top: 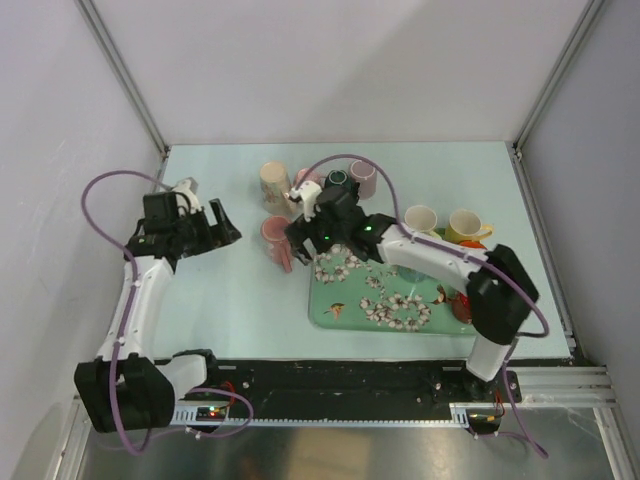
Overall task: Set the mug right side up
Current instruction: Turn over the cup at the center of the board.
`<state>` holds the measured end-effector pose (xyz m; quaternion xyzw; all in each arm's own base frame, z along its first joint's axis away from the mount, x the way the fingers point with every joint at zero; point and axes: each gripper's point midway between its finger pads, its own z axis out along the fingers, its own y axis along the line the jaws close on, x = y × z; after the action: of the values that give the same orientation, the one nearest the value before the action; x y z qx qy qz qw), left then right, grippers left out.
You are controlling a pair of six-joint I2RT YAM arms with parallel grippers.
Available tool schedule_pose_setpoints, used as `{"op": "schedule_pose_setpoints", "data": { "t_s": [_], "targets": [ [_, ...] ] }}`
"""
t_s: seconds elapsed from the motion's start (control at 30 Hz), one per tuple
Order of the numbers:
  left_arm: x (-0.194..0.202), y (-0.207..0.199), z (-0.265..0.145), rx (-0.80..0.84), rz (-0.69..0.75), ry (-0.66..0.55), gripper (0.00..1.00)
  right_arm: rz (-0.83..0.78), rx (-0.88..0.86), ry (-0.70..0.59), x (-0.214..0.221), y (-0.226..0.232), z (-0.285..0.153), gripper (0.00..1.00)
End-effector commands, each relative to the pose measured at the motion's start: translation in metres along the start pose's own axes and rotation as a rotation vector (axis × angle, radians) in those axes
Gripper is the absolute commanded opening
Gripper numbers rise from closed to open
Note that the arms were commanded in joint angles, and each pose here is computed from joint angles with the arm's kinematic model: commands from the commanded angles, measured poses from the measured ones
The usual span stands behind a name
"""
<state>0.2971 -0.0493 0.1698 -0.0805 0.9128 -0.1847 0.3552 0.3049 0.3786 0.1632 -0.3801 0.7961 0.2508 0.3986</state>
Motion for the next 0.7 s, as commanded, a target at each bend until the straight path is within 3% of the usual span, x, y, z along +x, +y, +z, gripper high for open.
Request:
{"op": "schedule_pose_setpoints", "data": {
  "t_s": [0.0,0.17,0.47,0.67],
  "targets": [
    [-0.021,0.016,-0.022,-0.029,-0.041,-0.107,0.94,0.132,0.154,-0.034,-0.021,0.000,0.032,0.97],
    [-0.024,0.023,-0.034,-0.048,-0.064,-0.159,0.94,0.180,0.210,-0.005,-0.014,-0.003,0.064,0.88],
    [-0.022,0.029,-0.039,-0.056,-0.095,-0.191,0.92,0.167,0.232,0.032,0.004,0.012,0.097,0.81],
    [-0.025,0.031,-0.041,-0.058,-0.109,-0.209,0.91,0.151,0.279,0.076,0.028,0.003,0.112,0.66]
  ]
}}
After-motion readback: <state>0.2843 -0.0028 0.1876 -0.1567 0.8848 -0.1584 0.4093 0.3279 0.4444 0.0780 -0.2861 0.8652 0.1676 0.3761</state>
